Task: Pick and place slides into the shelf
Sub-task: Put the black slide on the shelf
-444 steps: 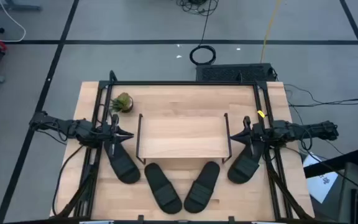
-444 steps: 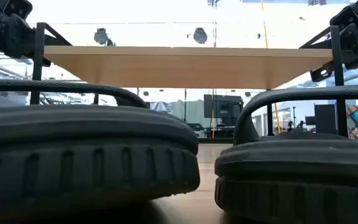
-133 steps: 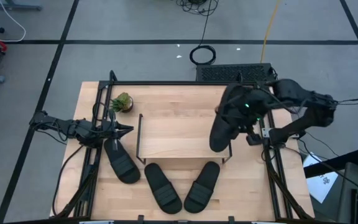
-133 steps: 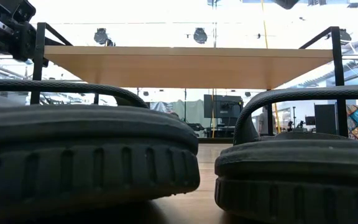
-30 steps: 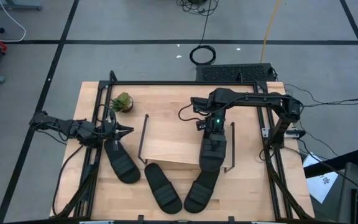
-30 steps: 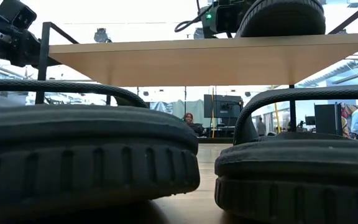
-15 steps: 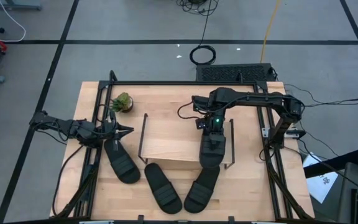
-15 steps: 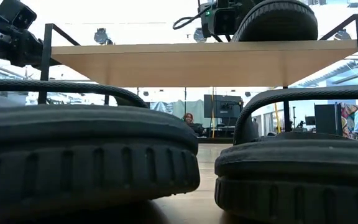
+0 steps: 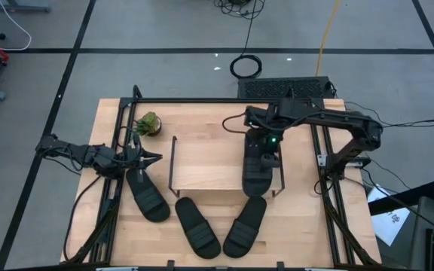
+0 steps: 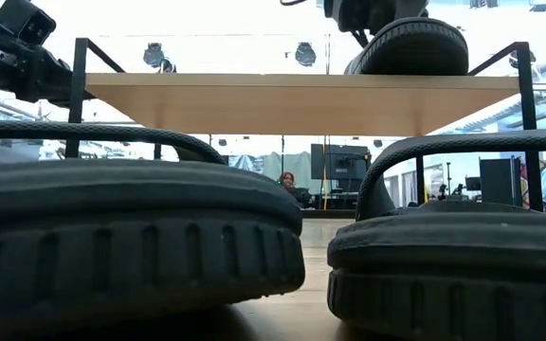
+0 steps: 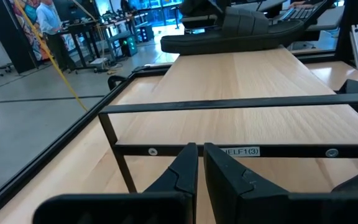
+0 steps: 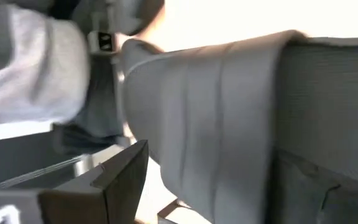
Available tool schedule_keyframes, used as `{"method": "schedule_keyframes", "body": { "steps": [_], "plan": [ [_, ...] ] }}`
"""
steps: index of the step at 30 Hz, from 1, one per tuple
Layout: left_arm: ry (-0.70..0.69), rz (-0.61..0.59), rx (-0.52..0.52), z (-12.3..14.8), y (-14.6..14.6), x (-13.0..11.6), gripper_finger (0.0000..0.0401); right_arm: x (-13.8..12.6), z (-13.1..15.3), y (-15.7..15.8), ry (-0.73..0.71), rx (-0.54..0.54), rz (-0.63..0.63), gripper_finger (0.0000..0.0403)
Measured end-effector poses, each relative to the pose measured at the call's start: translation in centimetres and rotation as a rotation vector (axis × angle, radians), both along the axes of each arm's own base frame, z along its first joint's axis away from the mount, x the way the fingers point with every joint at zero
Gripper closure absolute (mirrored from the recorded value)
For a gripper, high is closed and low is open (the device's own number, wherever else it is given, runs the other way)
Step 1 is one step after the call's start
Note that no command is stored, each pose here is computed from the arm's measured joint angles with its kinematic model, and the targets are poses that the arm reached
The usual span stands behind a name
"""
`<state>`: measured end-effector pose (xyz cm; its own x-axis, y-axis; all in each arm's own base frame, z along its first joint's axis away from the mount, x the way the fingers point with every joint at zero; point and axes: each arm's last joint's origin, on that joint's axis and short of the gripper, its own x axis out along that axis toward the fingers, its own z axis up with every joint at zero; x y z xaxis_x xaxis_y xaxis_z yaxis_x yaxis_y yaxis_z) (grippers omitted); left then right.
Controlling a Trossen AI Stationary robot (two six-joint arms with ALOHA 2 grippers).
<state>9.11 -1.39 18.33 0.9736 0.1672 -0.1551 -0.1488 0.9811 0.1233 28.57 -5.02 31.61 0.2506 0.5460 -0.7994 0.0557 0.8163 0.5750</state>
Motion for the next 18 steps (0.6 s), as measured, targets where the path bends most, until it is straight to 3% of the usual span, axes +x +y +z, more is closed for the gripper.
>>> {"method": "schedule_keyframes", "body": {
  "steps": [8,15,18],
  "plan": [
    [-0.001,0.000,-0.006,0.0,0.0,0.0,0.0370,-2.0,2.3,-0.1,-0.069,-0.226,-0.044,0.0126],
    [0.008,0.000,-0.003,-0.1,0.0,0.0,0.0370,-4.2,6.0,0.3,-0.338,-0.324,-0.060,0.0130],
    [0.012,0.000,-0.002,-0.1,0.0,0.0,0.0370,-5.5,8.0,0.7,-0.484,-0.361,-0.066,0.0159]
  ]
}}
